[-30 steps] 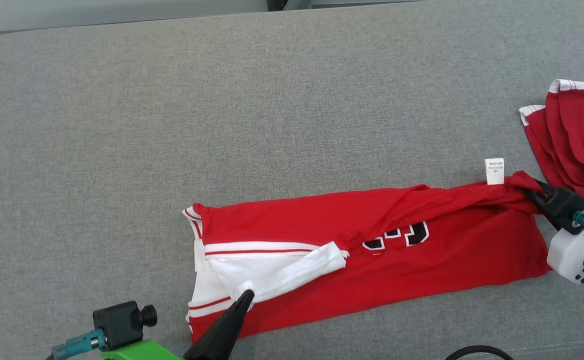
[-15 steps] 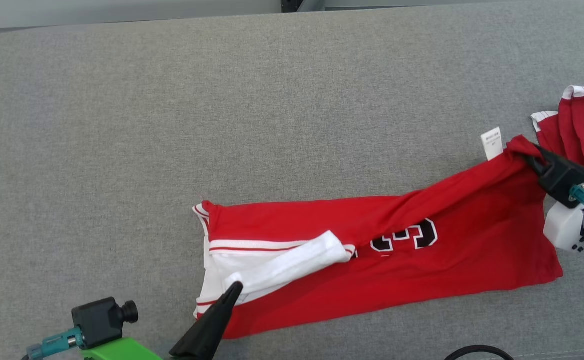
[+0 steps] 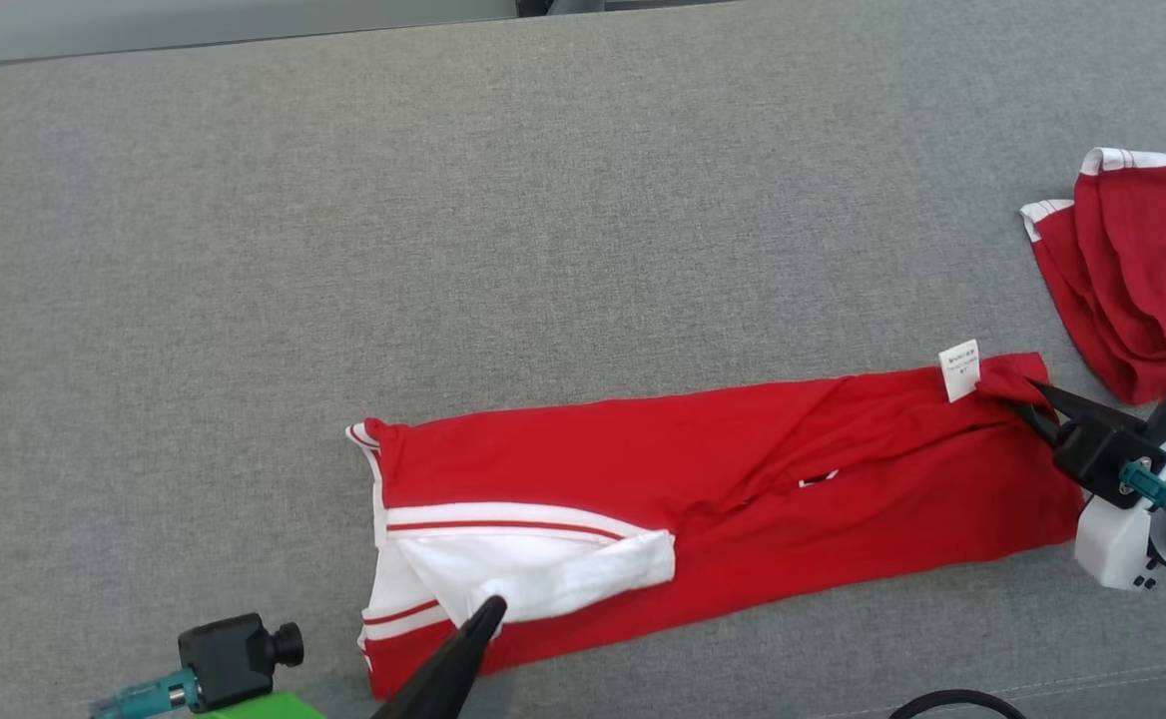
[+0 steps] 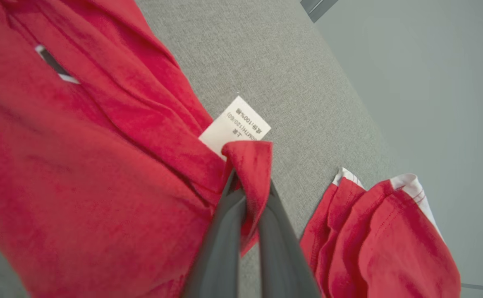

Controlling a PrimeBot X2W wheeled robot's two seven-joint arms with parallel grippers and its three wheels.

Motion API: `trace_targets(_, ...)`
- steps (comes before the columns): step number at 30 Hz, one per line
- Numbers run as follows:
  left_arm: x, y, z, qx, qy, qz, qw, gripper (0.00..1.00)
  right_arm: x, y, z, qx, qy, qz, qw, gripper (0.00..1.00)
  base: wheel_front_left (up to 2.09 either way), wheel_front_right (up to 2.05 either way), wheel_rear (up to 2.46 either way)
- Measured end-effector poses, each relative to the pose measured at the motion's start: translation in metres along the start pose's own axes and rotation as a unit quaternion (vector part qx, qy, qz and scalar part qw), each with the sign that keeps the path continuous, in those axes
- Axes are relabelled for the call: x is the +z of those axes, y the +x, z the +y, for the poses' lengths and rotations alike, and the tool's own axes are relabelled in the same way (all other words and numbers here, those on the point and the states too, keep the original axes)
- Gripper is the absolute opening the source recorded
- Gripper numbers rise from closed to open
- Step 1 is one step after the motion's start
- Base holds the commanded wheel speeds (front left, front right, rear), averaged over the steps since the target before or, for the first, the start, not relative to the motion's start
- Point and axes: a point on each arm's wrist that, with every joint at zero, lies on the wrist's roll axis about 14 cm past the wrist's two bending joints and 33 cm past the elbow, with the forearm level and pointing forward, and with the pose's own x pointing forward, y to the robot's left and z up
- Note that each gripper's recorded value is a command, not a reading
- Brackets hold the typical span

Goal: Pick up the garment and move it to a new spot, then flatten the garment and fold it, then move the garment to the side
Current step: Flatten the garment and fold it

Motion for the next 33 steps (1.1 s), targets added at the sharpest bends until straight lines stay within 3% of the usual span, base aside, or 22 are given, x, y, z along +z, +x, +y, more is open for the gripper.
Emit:
trace_targets(1, -0.003, 0.001, -0.001, -0.002, -0.001, 0.008, 1.000, 0.00, -0.004, -0.001, 0.002, 0.002, 0.001, 0.006, 1.000, 0.00, 0.00, 0.00, 0.00)
trace_targets(2, -0.005, 0.002, -0.002, -0.004, -0.001, 0.012, 1.000, 0.00, -0.007, -0.003, 0.003, 0.004, 0.002, 0.012, 1.000, 0.07, 0.00, 0.00, 0.00)
trace_targets(4, -0.007, 0.004, -0.003, -0.005, 0.001, 0.018, 1.000, 0.00, -0.010, -0.004, 0.003, 0.004, 0.002, 0.017, 1.000, 0.82, 0.00, 0.00, 0.00)
trace_targets(5, -0.007, 0.005, -0.004, -0.006, 0.003, 0.020, 1.000, 0.00, -0.009, -0.003, 0.003, 0.005, 0.002, 0.016, 1.000, 1.00, 0.00, 0.00, 0.00)
trace_targets(11, -0.001, 0.011, -0.010, -0.009, 0.042, 0.028, 0.999, 0.00, -0.008, -0.005, -0.002, -0.003, 0.011, 0.016, 1.000, 1.00, 0.00, 0.00, 0.00)
trace_targets(21, -0.005, 0.011, -0.039, -0.044, 0.046, 0.037, 0.997, 0.00, 0.016, -0.013, -0.030, -0.063, 0.044, -0.024, 0.997, 1.00, 0.00, 0.00, 0.00)
trace_targets(33, 0.011, 0.026, -0.008, 0.011, 0.058, 0.025, 0.998, 0.00, 0.036, -0.010, -0.033, -0.091, 0.081, -0.070, 0.990, 1.00, 0.00, 0.00, 0.00)
